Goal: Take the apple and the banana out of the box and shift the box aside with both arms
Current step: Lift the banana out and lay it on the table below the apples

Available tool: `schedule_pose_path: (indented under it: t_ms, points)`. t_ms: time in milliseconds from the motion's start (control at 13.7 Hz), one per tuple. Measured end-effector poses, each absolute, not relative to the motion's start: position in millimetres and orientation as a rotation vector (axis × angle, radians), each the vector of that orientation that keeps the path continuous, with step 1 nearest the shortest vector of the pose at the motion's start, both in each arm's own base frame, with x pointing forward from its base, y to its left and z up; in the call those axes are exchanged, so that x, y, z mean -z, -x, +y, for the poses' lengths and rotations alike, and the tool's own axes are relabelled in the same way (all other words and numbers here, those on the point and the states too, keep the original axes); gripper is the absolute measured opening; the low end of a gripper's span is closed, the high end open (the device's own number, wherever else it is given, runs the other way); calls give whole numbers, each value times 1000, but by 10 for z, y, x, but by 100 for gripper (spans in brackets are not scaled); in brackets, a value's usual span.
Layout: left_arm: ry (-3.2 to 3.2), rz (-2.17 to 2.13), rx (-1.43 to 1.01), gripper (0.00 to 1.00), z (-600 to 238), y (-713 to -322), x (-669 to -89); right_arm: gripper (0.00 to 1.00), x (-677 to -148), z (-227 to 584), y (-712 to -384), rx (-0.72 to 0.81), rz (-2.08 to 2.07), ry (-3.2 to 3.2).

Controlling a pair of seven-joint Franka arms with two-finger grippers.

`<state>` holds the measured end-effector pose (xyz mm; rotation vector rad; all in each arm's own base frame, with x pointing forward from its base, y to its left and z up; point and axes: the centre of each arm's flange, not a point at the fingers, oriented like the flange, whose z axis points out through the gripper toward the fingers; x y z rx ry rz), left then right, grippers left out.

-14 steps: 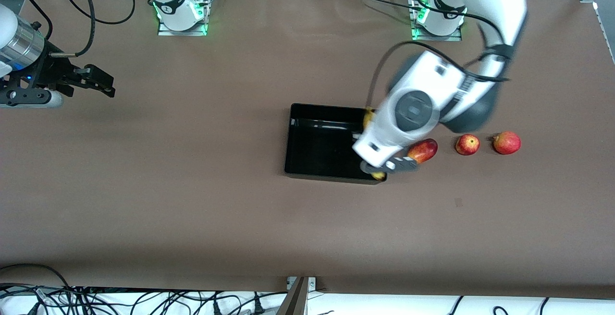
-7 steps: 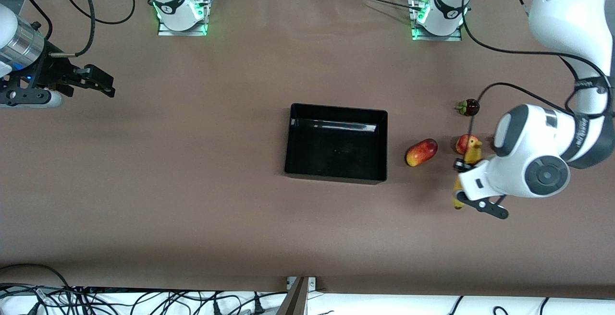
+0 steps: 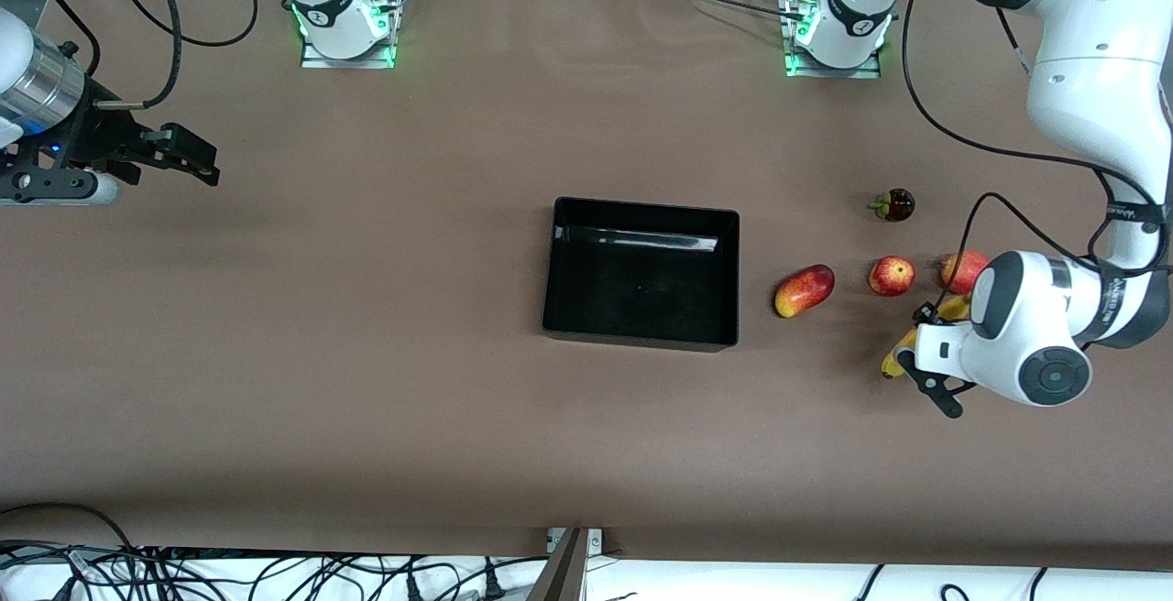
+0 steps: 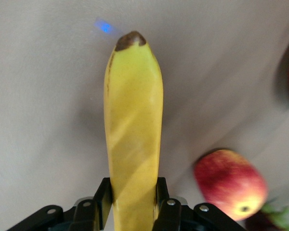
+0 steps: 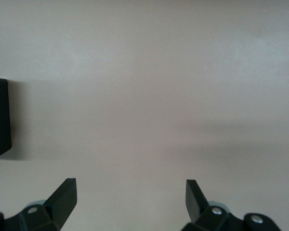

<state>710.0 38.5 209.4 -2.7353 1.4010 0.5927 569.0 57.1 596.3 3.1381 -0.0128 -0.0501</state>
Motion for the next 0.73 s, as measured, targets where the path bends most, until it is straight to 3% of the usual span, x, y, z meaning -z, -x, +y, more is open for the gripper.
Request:
schedule_pose_path:
  t_ms: [219,438,658,731]
  points:
    - [2674,1543,-540,45,486,-7140,-1916,100,-5962,571,-5690,50,-13,-3138]
    - [2662,1565,-489,71,449,-7201,-2081,100,-5962,571,-5690,50,-13,-3138]
    - [2672,1594,-462,99,132,-7219,-2647,100,-5961,571,-5690,51,-13,-3138]
    - [2684,1589,-463,100,-12,-7189,-2926,100,-5961,571,-5690,51,-13,-3138]
